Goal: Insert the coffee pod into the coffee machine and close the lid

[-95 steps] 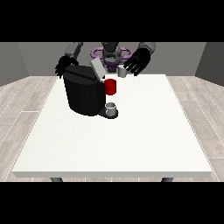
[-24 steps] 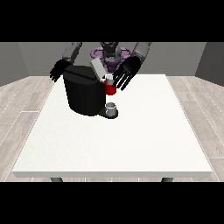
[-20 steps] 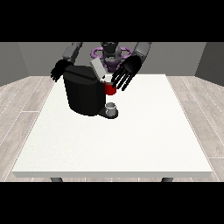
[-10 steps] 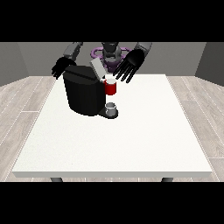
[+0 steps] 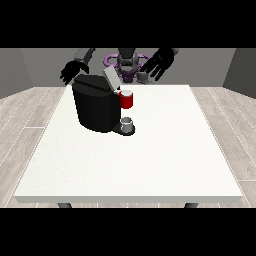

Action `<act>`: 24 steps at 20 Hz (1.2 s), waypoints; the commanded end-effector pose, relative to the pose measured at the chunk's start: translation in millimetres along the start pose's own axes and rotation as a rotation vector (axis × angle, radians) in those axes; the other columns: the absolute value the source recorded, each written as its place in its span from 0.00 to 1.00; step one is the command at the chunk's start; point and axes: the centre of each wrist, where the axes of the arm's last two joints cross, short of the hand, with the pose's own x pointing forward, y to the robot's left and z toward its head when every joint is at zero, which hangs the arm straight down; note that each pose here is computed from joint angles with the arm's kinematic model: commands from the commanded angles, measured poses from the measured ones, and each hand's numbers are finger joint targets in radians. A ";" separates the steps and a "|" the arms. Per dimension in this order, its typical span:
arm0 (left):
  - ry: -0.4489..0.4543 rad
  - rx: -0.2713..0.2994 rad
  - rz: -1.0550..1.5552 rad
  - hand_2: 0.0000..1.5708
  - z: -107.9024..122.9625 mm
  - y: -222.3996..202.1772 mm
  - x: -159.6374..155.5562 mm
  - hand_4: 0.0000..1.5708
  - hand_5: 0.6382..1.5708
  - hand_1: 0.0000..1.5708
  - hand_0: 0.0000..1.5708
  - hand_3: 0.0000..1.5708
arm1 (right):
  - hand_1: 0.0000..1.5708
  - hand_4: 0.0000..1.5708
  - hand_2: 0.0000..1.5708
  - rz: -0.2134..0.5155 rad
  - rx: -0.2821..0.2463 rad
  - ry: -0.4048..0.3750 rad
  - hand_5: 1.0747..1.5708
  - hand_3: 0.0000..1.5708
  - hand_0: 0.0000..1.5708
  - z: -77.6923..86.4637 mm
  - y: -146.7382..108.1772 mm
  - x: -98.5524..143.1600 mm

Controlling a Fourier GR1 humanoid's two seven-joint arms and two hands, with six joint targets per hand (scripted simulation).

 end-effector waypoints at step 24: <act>0.107 -0.071 0.849 0.00 102.7 -179.2 -90.5 0.09 1.00 0.00 0.00 0.00 | 0.00 0.15 0.00 0.179 0.170 -0.004 1.00 0.00 0.00 -32.6 -20.3 64.6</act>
